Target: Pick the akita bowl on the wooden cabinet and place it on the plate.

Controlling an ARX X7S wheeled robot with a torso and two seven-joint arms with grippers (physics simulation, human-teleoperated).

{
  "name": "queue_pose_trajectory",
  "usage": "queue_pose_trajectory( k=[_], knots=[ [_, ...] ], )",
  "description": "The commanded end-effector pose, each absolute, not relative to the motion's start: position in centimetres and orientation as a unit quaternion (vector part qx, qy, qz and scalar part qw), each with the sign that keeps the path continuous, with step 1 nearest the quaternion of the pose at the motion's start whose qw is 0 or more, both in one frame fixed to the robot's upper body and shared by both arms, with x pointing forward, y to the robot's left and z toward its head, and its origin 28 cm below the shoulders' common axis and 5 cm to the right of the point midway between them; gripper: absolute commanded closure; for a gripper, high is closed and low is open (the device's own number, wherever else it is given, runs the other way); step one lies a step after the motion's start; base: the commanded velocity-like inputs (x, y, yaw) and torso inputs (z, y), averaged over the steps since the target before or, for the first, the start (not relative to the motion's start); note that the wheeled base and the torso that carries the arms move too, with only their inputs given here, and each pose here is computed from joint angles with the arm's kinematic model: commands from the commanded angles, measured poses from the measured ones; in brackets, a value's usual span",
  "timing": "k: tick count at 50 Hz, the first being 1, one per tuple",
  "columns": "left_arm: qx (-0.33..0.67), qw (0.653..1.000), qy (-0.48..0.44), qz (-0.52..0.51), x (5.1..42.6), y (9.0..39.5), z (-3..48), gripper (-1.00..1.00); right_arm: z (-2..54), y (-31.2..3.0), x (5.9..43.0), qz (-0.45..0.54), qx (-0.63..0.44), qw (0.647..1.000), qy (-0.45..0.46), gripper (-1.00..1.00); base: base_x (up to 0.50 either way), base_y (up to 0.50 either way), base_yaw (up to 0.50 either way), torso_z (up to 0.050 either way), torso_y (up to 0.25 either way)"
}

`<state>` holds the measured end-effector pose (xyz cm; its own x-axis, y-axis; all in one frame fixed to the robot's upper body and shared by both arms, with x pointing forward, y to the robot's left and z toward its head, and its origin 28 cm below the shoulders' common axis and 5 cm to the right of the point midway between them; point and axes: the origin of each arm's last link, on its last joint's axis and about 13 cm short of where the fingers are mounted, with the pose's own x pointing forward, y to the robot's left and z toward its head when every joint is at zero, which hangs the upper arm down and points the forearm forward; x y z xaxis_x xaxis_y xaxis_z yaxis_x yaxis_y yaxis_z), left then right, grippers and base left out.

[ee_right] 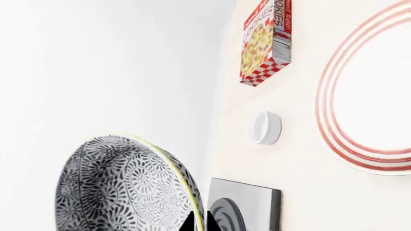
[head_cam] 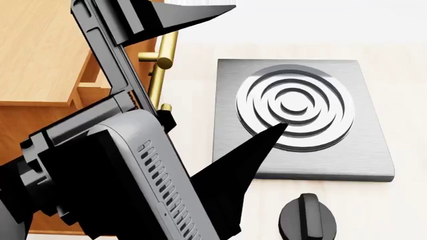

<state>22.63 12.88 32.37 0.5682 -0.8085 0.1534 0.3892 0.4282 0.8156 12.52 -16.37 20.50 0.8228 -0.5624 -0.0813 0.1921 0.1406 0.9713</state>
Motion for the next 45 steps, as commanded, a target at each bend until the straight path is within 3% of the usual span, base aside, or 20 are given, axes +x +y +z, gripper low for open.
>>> queue_pose_trajectory(
  k=[1, 15, 20, 45],
  knots=[
    [0.379, 0.801, -0.272, -0.376, 22.7, 13.0, 32.0, -1.00, 21.4, -16.5, 12.6, -0.286, 0.601, 0.731, -0.150, 1.00, 0.00, 0.00, 0.00, 0.000, 0.000],
    [0.373, 0.805, -0.269, -0.375, 22.9, 13.2, 31.6, -1.00, 22.5, -17.0, 13.9, -0.306, 0.582, 0.739, -0.147, 1.00, 0.00, 0.00, 0.00, 0.000, 0.000],
    [0.372, 0.806, -0.267, -0.375, 23.0, 13.2, 31.5, -1.00, 22.3, -17.6, 15.1, -0.309, 0.597, 0.731, -0.118, 1.00, 0.00, 0.00, 0.00, 0.000, 0.000],
    [0.370, 0.808, -0.263, -0.375, 23.3, 13.2, 31.2, -1.00, 24.2, -19.8, 16.4, -0.352, 0.582, 0.719, -0.144, 1.00, 0.00, 0.00, 0.00, 0.000, 0.000]
  ],
)
